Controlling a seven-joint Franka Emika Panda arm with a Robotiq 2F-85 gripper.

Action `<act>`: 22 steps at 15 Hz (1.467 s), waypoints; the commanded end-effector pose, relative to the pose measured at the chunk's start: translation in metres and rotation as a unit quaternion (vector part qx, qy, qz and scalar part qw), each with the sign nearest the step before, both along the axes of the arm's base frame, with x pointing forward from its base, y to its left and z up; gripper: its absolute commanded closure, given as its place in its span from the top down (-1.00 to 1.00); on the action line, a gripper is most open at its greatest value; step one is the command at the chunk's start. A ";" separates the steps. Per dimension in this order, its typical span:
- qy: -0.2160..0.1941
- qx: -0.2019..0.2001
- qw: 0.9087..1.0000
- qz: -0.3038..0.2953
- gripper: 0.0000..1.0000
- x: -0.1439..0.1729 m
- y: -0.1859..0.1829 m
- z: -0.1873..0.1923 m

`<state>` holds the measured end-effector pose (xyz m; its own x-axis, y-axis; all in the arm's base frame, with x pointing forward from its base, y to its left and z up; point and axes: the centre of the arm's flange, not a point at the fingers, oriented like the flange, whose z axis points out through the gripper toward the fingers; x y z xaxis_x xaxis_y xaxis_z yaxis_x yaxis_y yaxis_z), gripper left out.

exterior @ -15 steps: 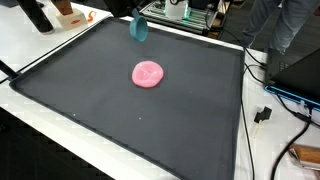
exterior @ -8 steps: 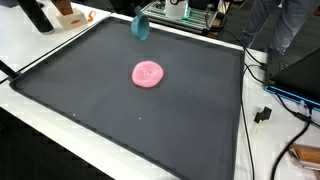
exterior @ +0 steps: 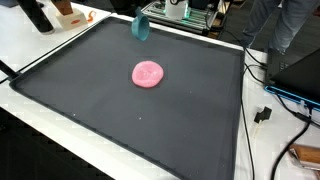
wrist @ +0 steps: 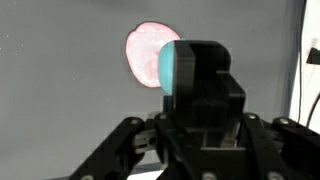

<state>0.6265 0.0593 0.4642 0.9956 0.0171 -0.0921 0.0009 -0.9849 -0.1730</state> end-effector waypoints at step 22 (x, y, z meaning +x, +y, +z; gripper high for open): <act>0.023 0.278 0.945 0.169 -0.50 0.003 -0.059 -0.071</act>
